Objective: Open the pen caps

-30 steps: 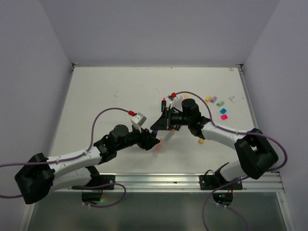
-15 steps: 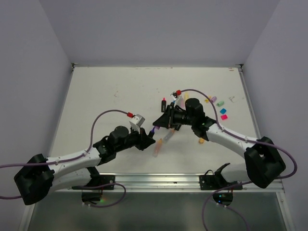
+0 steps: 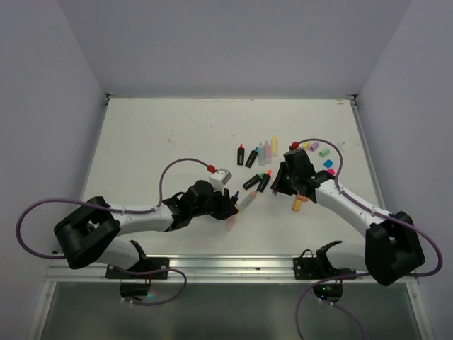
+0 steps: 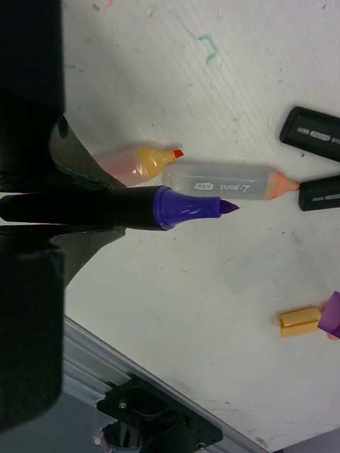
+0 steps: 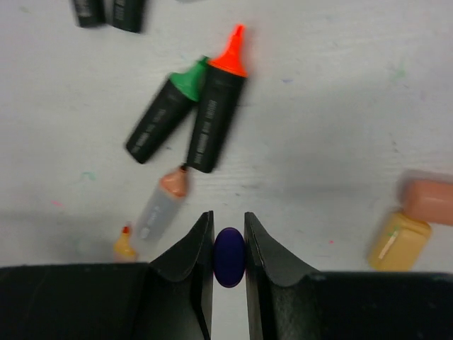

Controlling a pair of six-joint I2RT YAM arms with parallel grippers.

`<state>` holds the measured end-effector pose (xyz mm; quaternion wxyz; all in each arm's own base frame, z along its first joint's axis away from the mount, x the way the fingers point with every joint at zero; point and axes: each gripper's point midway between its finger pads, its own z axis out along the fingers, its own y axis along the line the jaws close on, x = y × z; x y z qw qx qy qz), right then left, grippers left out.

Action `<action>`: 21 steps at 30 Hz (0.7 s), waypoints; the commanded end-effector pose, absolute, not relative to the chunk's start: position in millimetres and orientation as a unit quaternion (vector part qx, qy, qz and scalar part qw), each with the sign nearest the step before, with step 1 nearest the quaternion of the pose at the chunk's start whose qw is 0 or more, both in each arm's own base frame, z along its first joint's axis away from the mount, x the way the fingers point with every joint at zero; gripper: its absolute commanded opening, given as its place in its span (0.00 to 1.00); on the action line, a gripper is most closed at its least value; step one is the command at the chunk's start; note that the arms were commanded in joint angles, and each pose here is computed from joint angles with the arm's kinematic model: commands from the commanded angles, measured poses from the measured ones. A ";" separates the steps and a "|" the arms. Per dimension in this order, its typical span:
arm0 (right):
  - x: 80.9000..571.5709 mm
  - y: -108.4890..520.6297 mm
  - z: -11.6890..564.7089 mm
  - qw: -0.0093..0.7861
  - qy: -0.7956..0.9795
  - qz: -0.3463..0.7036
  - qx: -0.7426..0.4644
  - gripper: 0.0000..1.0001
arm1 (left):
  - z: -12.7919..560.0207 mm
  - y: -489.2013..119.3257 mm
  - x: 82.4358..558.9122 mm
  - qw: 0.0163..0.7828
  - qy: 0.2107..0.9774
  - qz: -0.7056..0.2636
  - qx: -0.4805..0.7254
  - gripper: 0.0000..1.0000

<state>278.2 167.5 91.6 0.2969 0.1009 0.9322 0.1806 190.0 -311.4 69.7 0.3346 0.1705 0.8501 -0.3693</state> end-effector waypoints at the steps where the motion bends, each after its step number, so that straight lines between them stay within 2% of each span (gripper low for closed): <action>1: 245.4 125.9 52.9 0.248 0.955 0.101 0.131 0.00 | 89.1 -345.6 187.7 0.335 0.827 -0.411 0.185 0.00; 11: 232.9 96.7 33.3 0.232 0.961 0.033 0.149 0.00 | 65.2 -387.5 181.3 0.299 0.846 -0.394 0.199 0.00; 13: 232.5 91.3 30.0 0.232 0.961 0.019 0.150 0.05 | 53.7 -386.7 182.2 0.292 0.859 -0.374 0.192 0.00; 18: 233.7 84.1 23.2 0.225 0.963 0.004 0.149 0.14 | 30.1 -377.2 181.5 0.270 0.886 -0.329 0.182 0.11; 21: 235.3 83.1 19.5 0.217 0.965 0.008 0.148 0.26 | 21.3 -373.8 179.6 0.262 0.894 -0.314 0.184 0.20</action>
